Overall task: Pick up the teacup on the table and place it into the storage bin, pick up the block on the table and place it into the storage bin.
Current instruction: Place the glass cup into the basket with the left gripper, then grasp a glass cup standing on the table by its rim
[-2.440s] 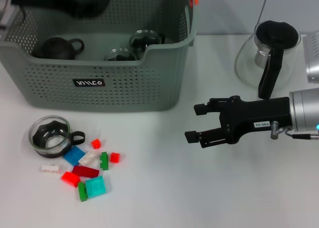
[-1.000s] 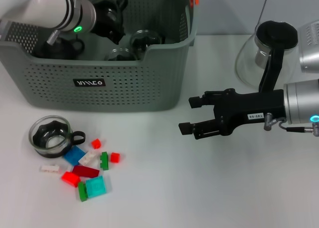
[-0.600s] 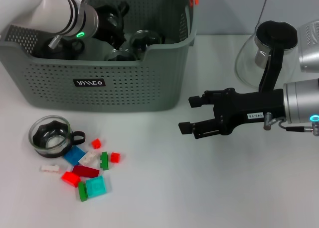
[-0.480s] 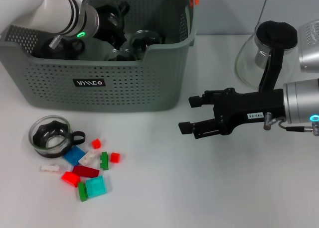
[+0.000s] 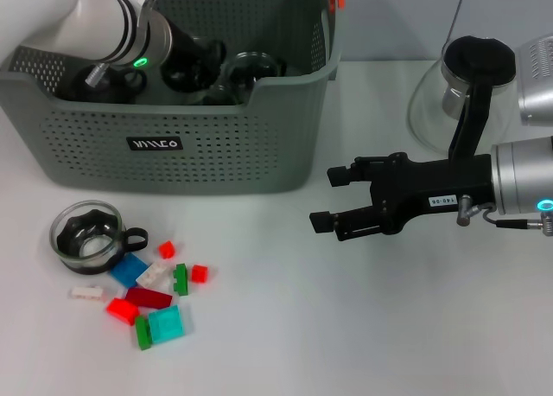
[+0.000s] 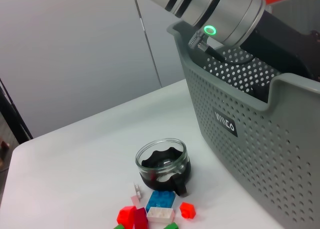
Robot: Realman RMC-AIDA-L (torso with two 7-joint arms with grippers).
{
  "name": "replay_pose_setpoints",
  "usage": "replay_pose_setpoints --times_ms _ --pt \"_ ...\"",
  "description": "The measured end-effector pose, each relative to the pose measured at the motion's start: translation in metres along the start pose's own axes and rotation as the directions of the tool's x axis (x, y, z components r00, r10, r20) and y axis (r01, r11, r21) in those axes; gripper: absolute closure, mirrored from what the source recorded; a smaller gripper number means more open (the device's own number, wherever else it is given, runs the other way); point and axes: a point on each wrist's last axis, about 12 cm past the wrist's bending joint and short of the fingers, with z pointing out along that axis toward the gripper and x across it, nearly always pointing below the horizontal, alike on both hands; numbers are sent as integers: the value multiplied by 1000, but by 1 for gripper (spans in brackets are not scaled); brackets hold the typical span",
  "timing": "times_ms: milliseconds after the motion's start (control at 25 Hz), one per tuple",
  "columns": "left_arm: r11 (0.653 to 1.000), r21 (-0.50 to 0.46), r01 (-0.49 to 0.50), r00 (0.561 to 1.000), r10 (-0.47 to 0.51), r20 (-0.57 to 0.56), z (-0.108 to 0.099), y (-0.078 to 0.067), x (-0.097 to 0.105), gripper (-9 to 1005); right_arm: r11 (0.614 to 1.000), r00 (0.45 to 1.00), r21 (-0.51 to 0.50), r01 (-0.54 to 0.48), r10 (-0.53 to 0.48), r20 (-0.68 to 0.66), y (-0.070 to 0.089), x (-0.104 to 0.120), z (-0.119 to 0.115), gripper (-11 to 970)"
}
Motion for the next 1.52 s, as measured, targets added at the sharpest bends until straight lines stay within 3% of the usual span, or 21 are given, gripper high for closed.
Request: replay_pose_setpoints --times_ms 280,400,880,1000,1080,1200,1360,1520 --pt "1000 -17 13 1000 -13 7 -3 4 4 723 1000 1000 -1 -1 1 2 0 0 0 45" --pt "999 -25 48 999 -48 18 -11 13 3 633 1000 1000 -1 -1 1 2 0 0 0 45" --pt "991 -39 125 992 -123 40 -89 44 -3 393 1000 1000 2 3 -3 5 0 -1 0 45" --pt "987 -56 150 985 -144 96 -114 48 -6 252 1000 1000 5 5 -5 7 -1 -1 -1 45" --pt "986 -20 164 976 -159 151 -134 45 -9 158 1000 1000 9 9 -9 11 -1 -2 -2 45" --pt "988 67 141 958 -153 244 -163 36 -12 160 1000 1000 13 14 -14 16 -2 -4 -3 45" --pt "972 235 -10 936 -74 344 -196 12 -3 162 1000 999 18 25 -25 23 -3 -6 -4 45" --pt "902 380 -205 920 46 388 -217 -13 26 163 999 999 22 27 -28 30 -4 -8 -4 45"
